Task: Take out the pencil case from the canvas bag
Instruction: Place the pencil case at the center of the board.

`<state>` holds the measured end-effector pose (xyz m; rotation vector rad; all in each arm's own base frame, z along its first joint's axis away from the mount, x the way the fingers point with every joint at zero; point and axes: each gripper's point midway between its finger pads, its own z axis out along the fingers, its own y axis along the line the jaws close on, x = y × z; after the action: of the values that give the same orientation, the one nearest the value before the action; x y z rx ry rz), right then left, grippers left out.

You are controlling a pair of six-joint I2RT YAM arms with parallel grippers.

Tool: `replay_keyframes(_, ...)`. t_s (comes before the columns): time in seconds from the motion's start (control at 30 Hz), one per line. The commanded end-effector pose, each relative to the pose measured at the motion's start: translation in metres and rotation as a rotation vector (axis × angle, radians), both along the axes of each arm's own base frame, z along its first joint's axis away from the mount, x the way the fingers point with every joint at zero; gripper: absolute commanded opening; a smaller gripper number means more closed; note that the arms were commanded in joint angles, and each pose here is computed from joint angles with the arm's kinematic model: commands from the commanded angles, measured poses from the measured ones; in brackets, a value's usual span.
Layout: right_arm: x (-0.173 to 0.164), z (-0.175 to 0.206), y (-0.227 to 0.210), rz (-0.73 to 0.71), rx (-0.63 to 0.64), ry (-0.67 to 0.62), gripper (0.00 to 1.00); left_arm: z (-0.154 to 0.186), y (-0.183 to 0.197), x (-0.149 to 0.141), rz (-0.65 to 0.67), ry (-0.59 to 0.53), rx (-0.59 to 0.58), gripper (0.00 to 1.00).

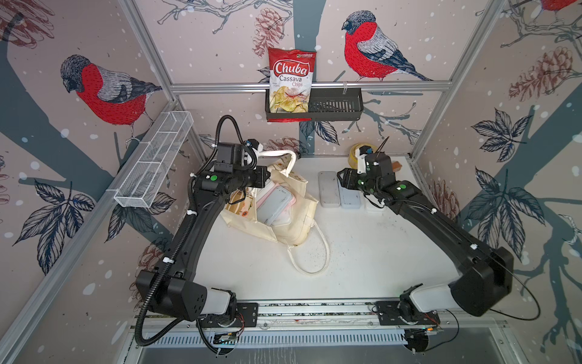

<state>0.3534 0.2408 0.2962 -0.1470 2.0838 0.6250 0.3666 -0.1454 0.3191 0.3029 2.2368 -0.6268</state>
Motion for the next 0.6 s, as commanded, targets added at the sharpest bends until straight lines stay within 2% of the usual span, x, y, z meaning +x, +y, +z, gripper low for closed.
replay_keyframes(0.0,-0.02,0.044,0.006,-0.047,0.096,-0.189,0.64,0.016,-0.004,-0.001,-0.009,-0.043,-0.049,0.0)
replay_keyframes(0.17,-0.074,0.066,0.033,0.046,0.206,-0.331,0.65,0.016,-0.007,-0.004,-0.017,-0.048,-0.073,0.0)
replay_keyframes(0.3,-0.106,0.07,0.066,0.146,0.22,-0.381,0.65,0.021,-0.007,-0.005,-0.022,-0.066,-0.073,0.0)
replay_keyframes(0.57,-0.143,0.083,0.113,0.243,0.215,-0.446,0.65,0.037,-0.01,-0.01,-0.047,-0.117,-0.095,0.0)
